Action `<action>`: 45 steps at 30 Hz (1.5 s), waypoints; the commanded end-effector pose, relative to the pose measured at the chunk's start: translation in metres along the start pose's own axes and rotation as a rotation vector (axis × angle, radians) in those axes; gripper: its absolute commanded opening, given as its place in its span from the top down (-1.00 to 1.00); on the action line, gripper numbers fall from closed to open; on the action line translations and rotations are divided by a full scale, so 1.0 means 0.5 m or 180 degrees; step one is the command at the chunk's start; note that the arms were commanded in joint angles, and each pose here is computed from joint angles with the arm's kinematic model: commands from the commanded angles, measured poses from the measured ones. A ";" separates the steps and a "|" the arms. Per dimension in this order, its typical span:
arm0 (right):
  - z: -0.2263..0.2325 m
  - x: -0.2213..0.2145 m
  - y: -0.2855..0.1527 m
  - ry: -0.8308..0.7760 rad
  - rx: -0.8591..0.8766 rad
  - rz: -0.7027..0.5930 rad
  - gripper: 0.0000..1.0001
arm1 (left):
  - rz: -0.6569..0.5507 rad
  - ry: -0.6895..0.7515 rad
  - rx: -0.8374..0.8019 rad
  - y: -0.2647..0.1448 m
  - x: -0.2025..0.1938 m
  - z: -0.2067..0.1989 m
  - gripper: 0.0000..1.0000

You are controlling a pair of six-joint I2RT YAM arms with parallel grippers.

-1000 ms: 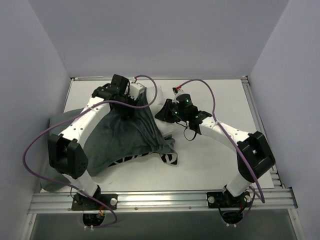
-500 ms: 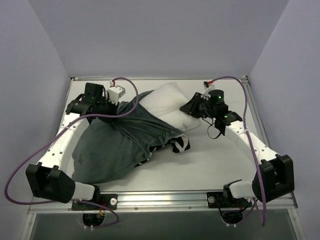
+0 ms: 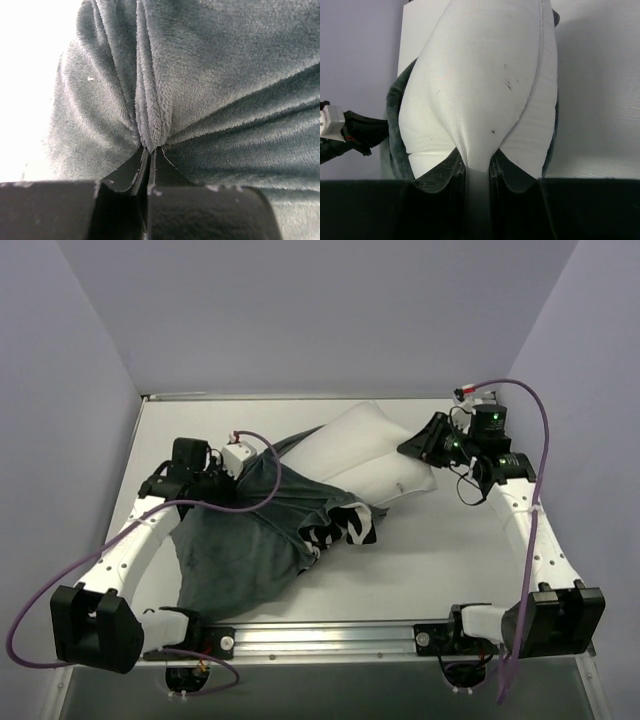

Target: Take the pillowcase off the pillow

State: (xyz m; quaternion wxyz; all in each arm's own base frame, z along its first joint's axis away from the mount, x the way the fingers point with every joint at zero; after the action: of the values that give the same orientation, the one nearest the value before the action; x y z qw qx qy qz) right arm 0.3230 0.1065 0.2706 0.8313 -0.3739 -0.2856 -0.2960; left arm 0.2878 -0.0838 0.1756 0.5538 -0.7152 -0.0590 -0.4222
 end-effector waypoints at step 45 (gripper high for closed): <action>0.047 0.152 0.068 0.0216 -0.0163 -0.1046 1.00 | 0.0989 0.2775 -0.0719 -0.041 -0.077 -0.322 0.95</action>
State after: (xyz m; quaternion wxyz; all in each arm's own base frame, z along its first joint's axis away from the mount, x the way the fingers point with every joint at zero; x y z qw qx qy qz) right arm 0.3619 0.1702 0.2390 0.8348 -0.3589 -0.2301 -0.3483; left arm 0.1923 -0.2527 0.1946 0.4788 -0.5438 0.2307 -0.6495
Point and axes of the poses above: each gripper's point midway between its finger pads, its own y axis out along the fingers, its own z axis along the line the jaws close on, x = y × z, the point moved 3 cm from there along -y, back along the fingers, and after that the axes turned 10 degrees about -y, right-handed, at the moved point
